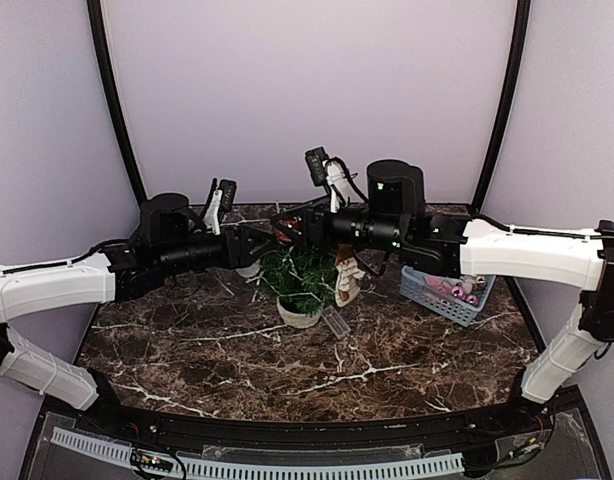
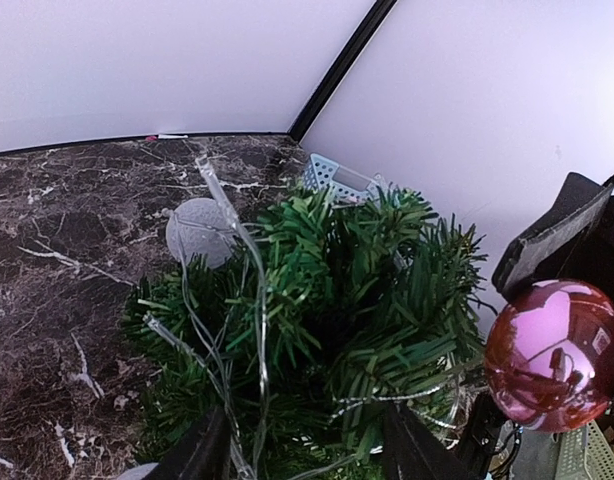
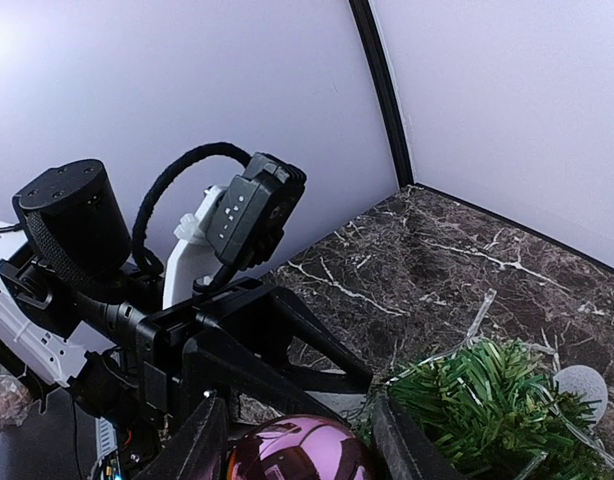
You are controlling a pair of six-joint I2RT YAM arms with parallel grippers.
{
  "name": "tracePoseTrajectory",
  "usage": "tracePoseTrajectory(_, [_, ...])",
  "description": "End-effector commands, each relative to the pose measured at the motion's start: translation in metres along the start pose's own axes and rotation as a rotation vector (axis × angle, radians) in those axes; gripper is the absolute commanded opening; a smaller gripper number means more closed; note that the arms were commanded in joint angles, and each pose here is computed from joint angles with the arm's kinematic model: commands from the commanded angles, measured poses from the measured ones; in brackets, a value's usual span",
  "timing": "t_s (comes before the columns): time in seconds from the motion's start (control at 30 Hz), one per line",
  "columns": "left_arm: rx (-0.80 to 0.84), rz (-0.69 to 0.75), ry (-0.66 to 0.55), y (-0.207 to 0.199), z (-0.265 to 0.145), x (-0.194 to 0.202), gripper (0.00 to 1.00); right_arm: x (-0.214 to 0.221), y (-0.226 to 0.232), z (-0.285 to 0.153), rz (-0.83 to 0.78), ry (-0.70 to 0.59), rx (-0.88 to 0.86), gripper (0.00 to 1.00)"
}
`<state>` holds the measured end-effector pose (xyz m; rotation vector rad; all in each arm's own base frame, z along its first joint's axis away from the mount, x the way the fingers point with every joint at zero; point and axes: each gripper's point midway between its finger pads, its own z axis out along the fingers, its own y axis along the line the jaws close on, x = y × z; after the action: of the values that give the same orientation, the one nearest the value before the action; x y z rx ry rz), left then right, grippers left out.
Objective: Decorate the small christmas tree
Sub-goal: Hang the ornament ball on the branch.
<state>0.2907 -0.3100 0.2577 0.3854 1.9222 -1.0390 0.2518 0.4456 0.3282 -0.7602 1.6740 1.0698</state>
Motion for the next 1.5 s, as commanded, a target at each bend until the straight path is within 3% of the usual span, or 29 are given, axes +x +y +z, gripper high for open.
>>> tracePoseTrajectory(0.0, [-0.014, 0.007, -0.002, 0.003, 0.002, -0.002, 0.55, -0.013, 0.004, -0.004, 0.004, -0.051, -0.017, 0.42])
tracePoseTrajectory(0.47, [-0.032, 0.01, -0.002, 0.007, 0.003, 0.001, 0.54, -0.004, -0.003, 0.001, 0.017, -0.029, 0.006, 0.42])
tracePoseTrajectory(0.73, [-0.067, 0.048, -0.083, 0.002, -0.029, -0.02, 0.54, -0.006, -0.001, 0.001, 0.022, -0.037, -0.007, 0.42])
tracePoseTrajectory(1.17, [0.061, 0.026, -0.092, -0.024, -0.026, -0.031, 0.55, -0.008, -0.001, -0.002, 0.021, -0.044, -0.001, 0.42])
tracePoseTrajectory(1.47, [0.118, -0.007, -0.086, -0.03, -0.01, -0.03, 0.41, -0.01, -0.001, -0.004, 0.021, -0.048, -0.002, 0.42])
